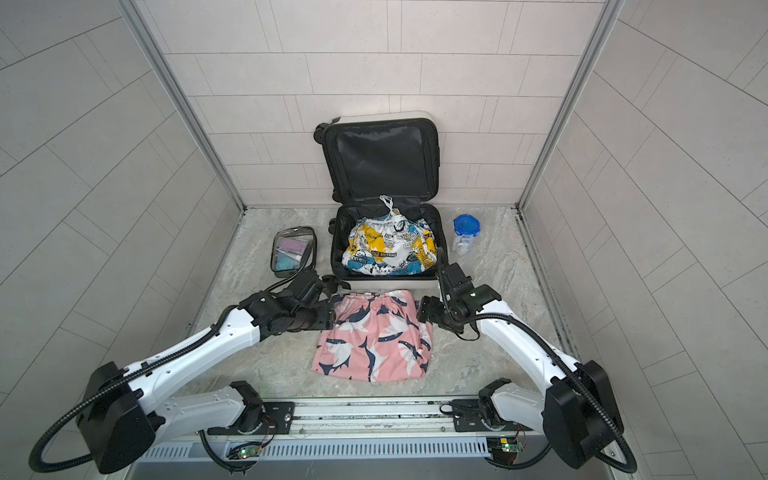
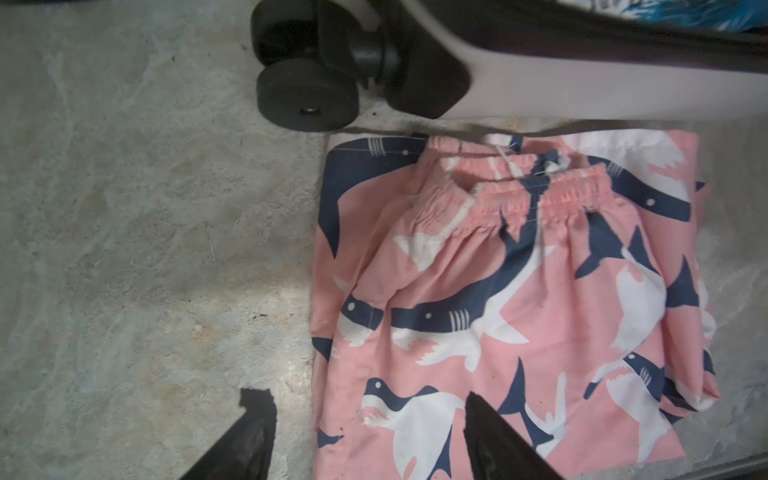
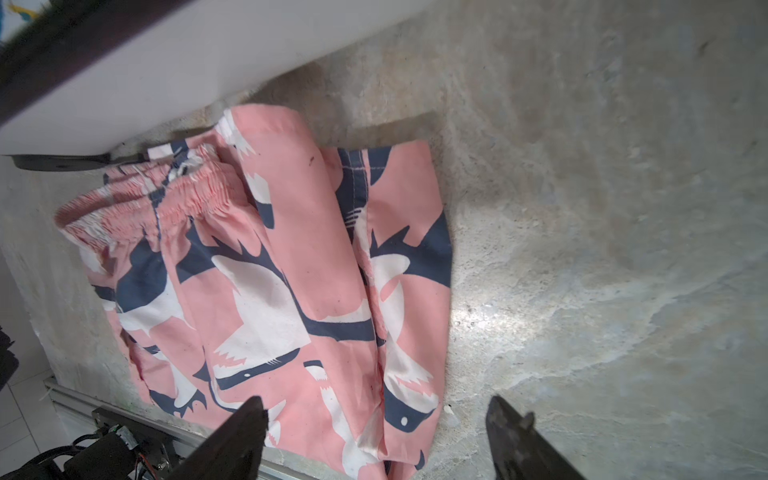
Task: Pack the luggage
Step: 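Grasp the pink shark-print shorts at opposite edges with both grippers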
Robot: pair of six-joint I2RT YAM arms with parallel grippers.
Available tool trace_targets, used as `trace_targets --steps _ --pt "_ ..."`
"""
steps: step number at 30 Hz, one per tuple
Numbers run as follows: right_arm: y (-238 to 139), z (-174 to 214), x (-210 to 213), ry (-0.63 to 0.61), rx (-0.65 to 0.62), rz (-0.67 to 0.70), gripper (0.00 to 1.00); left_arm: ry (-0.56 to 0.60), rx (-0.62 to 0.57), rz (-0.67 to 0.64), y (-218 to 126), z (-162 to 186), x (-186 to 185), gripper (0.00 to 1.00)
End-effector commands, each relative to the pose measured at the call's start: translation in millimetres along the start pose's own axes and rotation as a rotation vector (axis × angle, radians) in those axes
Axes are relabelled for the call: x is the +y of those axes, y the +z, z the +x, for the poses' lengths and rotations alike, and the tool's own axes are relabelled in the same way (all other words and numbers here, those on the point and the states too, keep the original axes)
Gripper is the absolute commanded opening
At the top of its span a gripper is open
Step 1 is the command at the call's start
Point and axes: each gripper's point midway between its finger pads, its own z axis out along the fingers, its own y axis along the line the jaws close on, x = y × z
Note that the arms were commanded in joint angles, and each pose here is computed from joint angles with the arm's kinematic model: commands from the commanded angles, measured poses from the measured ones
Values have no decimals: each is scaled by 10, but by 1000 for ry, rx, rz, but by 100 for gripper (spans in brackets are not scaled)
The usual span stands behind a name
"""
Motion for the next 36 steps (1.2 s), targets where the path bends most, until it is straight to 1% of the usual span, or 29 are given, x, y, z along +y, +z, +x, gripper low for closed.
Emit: trace_targets --steps 1,5,9,12,17,24,28,32,34,36 --pt "68 5 -21 6 -16 9 87 -94 46 80 131 82 19 78" --pt "137 61 -38 5 -7 -5 89 -156 67 127 286 138 55 81" --pt "242 114 -44 21 9 -26 89 -176 101 198 425 184 -12 85" --pt "338 140 -39 32 25 -38 89 -175 116 212 504 185 -43 85" --pt "453 172 -27 28 53 -25 89 -169 137 186 633 224 12 85" --pt "591 199 -27 30 73 -13 89 -164 83 140 628 191 153 85" --pt "687 224 -10 30 88 -8 89 -148 131 161 734 257 112 84" --pt "763 257 55 20 103 -12 86 -158 165 198 849 330 61 81" --pt "790 269 89 13 109 -12 82 -164 172 221 878 354 29 79" --pt "813 276 120 10 111 -12 77 -168 179 242 894 376 -3 75"
